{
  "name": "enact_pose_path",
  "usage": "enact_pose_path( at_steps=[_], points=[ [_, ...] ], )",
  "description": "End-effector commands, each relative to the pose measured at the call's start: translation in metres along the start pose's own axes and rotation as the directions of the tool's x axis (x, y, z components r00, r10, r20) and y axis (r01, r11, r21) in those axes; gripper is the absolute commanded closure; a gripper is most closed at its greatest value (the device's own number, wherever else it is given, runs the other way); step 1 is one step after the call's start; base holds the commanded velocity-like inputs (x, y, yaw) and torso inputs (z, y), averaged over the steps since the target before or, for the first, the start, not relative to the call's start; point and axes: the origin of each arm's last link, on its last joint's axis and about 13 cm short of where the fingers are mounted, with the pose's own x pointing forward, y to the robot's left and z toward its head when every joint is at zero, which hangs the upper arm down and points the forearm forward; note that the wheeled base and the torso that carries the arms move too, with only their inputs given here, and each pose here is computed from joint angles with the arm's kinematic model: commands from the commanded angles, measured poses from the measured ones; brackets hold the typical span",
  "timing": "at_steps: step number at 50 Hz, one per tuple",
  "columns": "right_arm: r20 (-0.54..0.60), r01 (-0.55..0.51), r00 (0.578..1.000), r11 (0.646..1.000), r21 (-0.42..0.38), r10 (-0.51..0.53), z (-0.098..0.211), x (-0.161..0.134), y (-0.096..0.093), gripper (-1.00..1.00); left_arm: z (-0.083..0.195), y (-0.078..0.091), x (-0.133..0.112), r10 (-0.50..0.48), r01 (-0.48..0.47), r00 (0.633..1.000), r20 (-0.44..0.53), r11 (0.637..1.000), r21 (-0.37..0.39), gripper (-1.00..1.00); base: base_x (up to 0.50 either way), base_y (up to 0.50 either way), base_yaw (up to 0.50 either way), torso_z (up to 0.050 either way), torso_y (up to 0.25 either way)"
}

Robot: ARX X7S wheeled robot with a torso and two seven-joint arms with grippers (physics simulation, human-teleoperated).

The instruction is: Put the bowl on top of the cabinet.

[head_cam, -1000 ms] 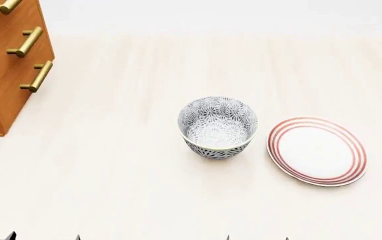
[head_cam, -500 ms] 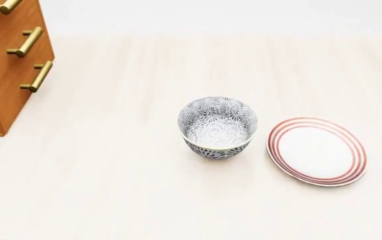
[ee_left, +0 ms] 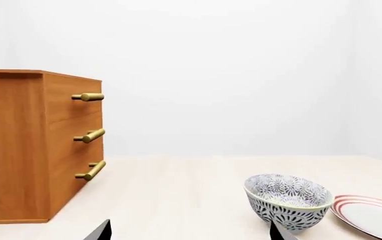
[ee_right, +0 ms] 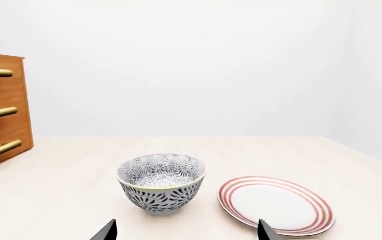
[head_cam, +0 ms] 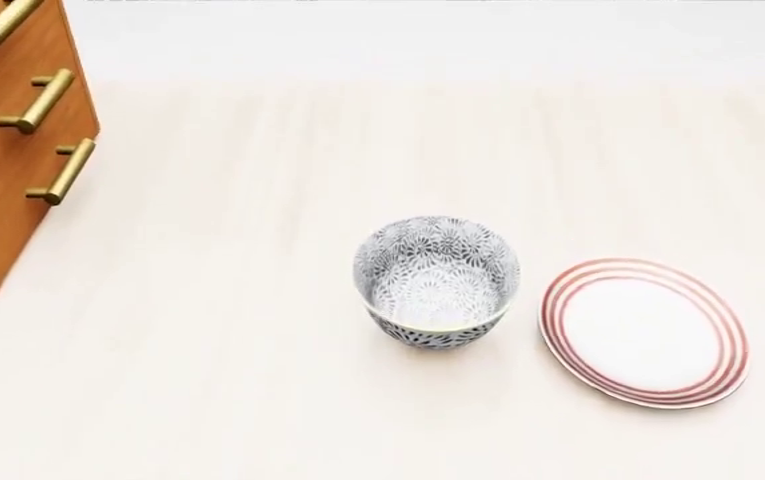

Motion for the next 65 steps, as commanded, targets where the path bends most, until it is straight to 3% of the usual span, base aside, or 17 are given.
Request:
enact_pose_path(
  at_steps=[1,23,24,28,29,31,65],
  points=[
    [0.009,-0.008,1.000,1.000,-0.003,0.008,0.0002,-0.0012,0.0004,-1.00,0.0002,0.0003,0.0001,0.003,-0.003,1.000,-0.001,1.000,-0.002,-1.00,0.41,0.00,0.00,0.000,0.000],
    [0.014,-0.006,1.000,1.000,-0.011,0.006,0.0002,-0.0025,0.0007,-1.00,0.0001,-0.0001,0.0004,0.006,-0.006,1.000,0.001,1.000,0.001,-1.00,0.41,0.00,0.00,0.000,0.000],
    [0.014,-0.005,1.000,1.000,-0.011,0.005,0.0002,-0.0025,0.0007,-1.00,0.0001,0.0002,0.0008,0.047,-0.047,0.999,0.007,0.999,0.011,-1.00,0.42,0.00,0.00,0.000,0.000],
    [0.009,0.012,1.000,1.000,-0.020,-0.012,-0.0002,-0.0012,0.0007,-1.00,-0.0006,0.0015,0.0030,0.068,-0.068,0.997,-0.023,0.998,0.009,-1.00,0.39,0.00,0.00,0.000,0.000],
    [0.002,0.016,1.000,1.000,-0.024,-0.016,-0.0007,-0.0006,0.0008,-1.00,-0.0010,0.0022,0.0025,0.095,-0.095,0.995,-0.017,0.995,-0.036,-1.00,0.21,0.00,0.00,0.000,0.000],
    [0.002,0.025,1.000,0.999,-0.026,-0.025,-0.0011,0.0005,0.0006,-1.00,-0.0010,0.0028,0.0033,0.086,-0.086,0.996,-0.025,0.996,-0.009,-1.00,0.02,0.00,0.00,0.000,0.000],
    [0.012,0.029,1.000,0.999,-0.025,-0.029,-0.0008,0.0002,0.0000,-1.00,-0.0001,0.0037,0.0010,0.059,-0.059,0.998,0.002,0.998,-0.025,-1.00,0.00,0.00,0.00,0.000,0.000]
  ],
)
